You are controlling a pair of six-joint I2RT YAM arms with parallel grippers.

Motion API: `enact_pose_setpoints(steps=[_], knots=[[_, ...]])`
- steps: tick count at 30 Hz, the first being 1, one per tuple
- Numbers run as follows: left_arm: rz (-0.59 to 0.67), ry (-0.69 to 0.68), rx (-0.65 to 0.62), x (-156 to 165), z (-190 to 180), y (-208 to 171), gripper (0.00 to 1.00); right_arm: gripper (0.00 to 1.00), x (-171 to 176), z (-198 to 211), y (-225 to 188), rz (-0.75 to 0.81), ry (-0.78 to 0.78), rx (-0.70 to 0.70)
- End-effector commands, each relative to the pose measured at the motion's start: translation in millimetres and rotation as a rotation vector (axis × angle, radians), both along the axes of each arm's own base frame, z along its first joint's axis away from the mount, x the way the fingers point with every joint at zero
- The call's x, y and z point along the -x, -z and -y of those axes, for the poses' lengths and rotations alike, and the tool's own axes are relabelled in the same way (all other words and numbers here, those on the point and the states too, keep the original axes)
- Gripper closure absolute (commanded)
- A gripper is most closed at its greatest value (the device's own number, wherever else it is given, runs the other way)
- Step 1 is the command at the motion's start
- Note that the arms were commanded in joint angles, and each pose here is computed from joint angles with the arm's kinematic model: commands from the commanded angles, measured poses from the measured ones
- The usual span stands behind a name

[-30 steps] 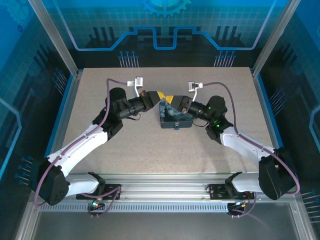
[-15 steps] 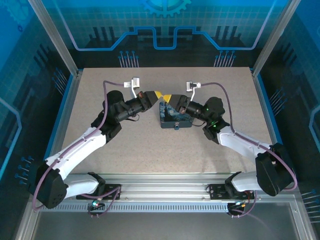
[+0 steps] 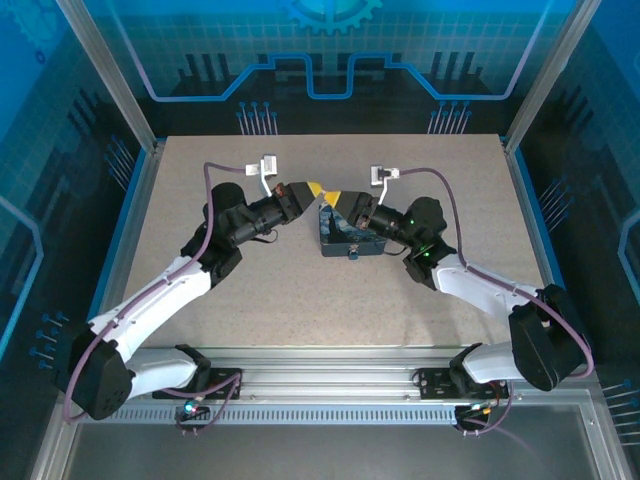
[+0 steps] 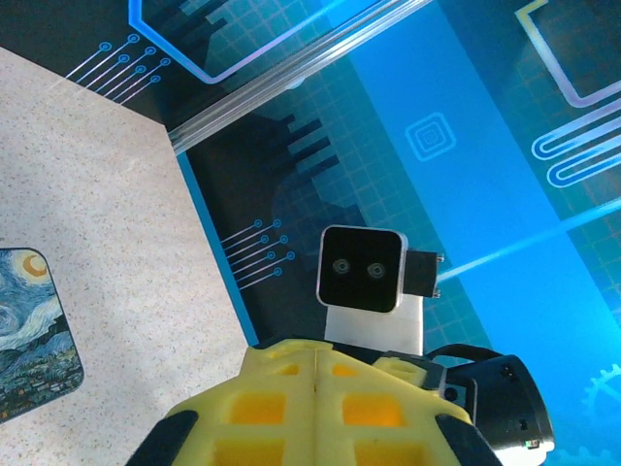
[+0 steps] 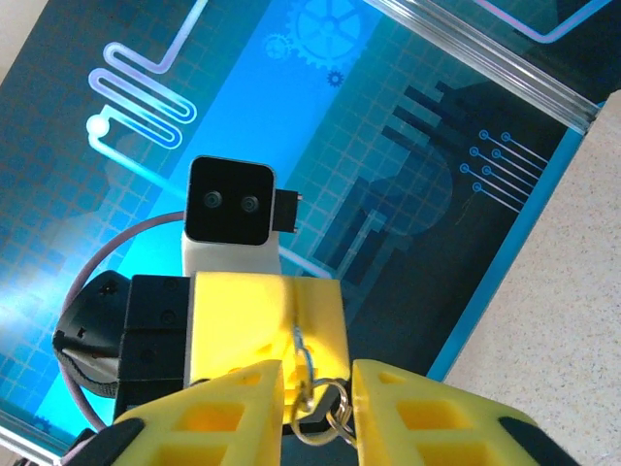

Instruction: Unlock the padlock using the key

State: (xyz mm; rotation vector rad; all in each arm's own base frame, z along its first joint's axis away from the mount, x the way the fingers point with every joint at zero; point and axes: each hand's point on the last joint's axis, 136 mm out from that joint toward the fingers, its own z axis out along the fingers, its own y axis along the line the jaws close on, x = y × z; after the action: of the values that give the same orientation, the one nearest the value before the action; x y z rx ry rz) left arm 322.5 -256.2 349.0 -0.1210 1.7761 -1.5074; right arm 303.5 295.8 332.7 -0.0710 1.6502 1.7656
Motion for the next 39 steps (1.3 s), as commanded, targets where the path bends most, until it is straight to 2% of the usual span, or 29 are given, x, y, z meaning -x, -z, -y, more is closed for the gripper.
enact_pose_setpoints(steps=[1,5,14,28,30,31,32,36,39], knots=[[0.022,-0.009,0.016,6,-3,-7,1.0,0.76,2,5,-10,0.036,0.022,-0.016],[0.023,-0.009,0.019,6,-3,-8,1.0,0.8,3,4,-9,0.035,0.017,-0.014],[0.018,-0.009,0.018,6,-3,-6,1.0,1.0,5,6,-13,0.065,0.02,-0.01],[0.005,0.003,-0.012,8,-2,-1,1.0,1.0,11,10,0,0.056,0.017,0.067],[0.003,-0.001,-0.014,8,-2,-1,0.92,1.0,12,12,-1,0.06,0.019,0.076],[0.0,-0.005,-0.015,7,-3,0,0.79,1.0,11,14,-1,0.06,0.024,0.08],[-0.005,-0.005,-0.016,8,-3,1,0.72,1.0,12,16,-1,0.063,0.026,0.084],[-0.01,-0.003,-0.032,9,-4,4,0.72,1.0,13,23,-1,0.065,0.031,0.105],[-0.025,-0.007,-0.058,10,-6,11,0.63,1.0,12,33,3,0.058,0.057,0.132]])
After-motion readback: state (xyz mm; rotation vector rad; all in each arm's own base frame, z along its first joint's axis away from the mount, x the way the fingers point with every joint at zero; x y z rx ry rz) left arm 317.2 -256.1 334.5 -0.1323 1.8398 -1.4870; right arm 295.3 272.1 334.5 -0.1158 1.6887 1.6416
